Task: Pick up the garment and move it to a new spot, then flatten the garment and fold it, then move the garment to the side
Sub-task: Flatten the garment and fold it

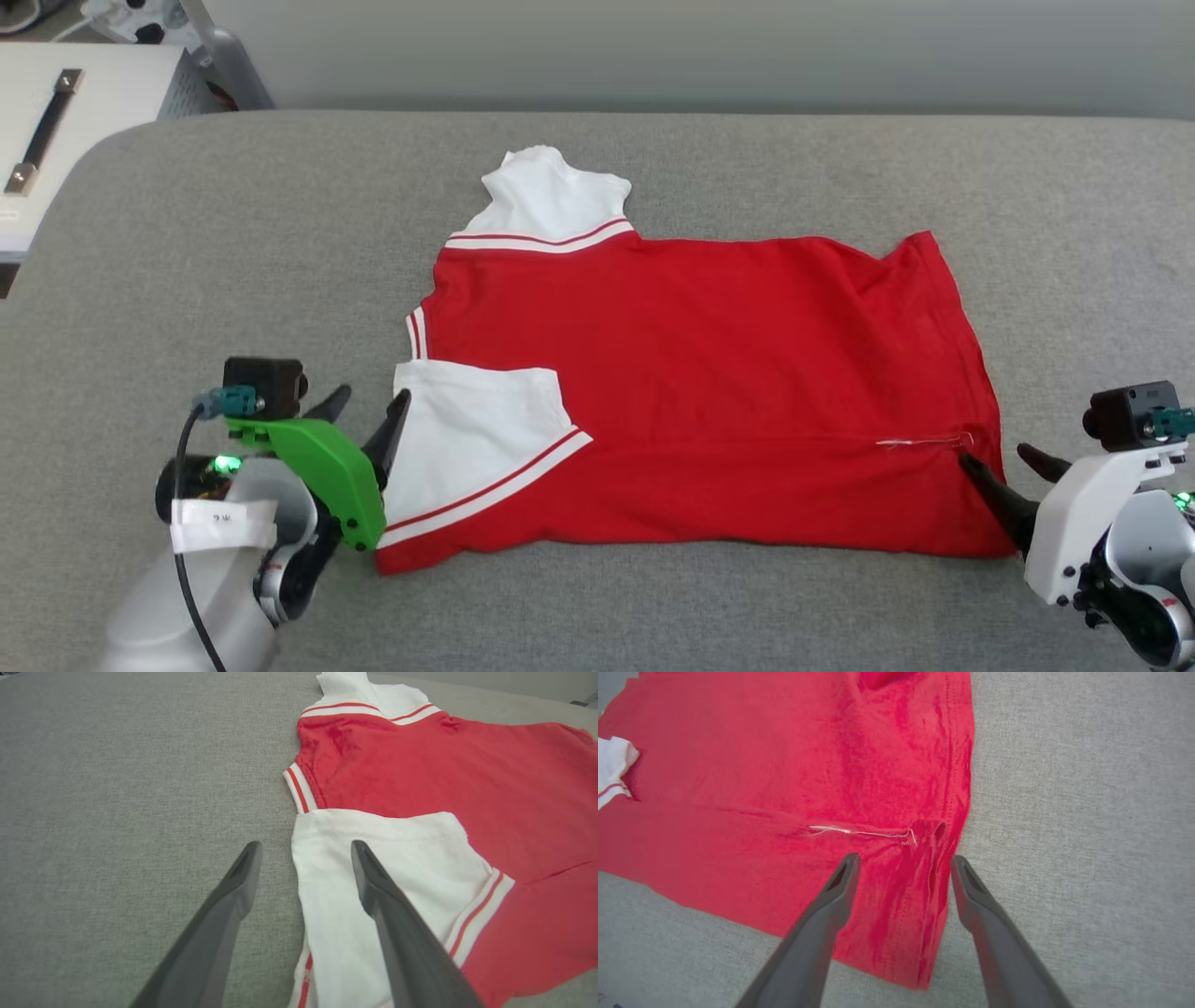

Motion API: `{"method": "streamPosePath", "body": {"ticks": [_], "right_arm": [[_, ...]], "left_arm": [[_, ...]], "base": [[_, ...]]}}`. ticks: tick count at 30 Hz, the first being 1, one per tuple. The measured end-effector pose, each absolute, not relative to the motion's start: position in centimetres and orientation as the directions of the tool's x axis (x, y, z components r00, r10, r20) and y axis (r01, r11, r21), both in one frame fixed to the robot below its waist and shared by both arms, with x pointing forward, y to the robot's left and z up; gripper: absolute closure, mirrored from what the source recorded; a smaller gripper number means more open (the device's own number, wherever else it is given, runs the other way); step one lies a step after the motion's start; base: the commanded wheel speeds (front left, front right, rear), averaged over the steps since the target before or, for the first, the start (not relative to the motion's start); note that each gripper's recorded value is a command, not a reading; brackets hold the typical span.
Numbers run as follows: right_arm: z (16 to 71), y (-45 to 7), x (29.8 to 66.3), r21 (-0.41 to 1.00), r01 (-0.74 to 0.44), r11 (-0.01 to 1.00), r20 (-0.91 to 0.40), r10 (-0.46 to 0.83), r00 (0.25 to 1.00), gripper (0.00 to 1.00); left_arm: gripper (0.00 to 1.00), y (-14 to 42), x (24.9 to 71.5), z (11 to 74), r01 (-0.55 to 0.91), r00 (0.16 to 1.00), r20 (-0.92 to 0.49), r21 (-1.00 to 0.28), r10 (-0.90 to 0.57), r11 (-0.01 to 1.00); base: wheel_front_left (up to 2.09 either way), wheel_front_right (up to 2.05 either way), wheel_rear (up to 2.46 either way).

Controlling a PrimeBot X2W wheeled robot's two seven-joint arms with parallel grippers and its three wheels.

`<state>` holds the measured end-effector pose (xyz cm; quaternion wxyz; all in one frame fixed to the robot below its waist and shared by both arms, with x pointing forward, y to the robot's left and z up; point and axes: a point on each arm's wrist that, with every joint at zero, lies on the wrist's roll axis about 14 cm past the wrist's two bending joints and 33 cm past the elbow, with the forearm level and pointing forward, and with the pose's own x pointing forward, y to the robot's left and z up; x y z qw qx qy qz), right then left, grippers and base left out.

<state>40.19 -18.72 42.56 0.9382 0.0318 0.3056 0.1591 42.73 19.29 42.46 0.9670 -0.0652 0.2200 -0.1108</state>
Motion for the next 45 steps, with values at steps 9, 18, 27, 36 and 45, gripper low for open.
{"method": "streamPosePath", "body": {"ticks": [9, 18, 27, 36, 45], "right_arm": [[44.8, -18.7, 37.2, 0.110, -0.264, 0.958, -0.567, 0.279, 0.775, 0.00], [45.0, -18.6, 35.8, 0.092, -0.222, 0.971, -0.622, 0.230, 0.749, 0.00], [44.4, -18.7, 36.0, 0.109, -0.191, 0.975, -0.637, 0.216, 0.740, 0.00], [42.9, -19.5, 36.3, 0.113, -0.162, 0.980, -0.666, 0.196, 0.720, 0.00], [42.7, -20.6, 36.4, 0.077, -0.139, 0.987, -0.670, 0.155, 0.726, 0.00]], "left_arm": [[0.00, 18.6, 36.6, 41.2, 0.022, 0.809, -0.557, -0.291, -0.188, 0.956], [0.00, 18.8, 33.6, 40.4, -0.026, 0.733, -0.664, -0.245, -0.148, 0.969], [0.00, 19.2, 33.7, 38.1, -0.056, 0.681, -0.724, -0.200, -0.109, 0.978], [0.00, 19.3, 34.3, 35.5, -0.061, 0.626, -0.773, -0.176, -0.100, 0.983], [1.00, 18.1, 34.8, 35.8, -0.031, 0.639, -0.750, -0.248, -0.172, 0.968]], "base": [[0.00, 0.00, 0.00], [0.00, 0.00, 0.00], [0.00, 0.00, 0.00], [0.00, 0.00, 0.00], [0.00, 0.00, 0.00]]}}
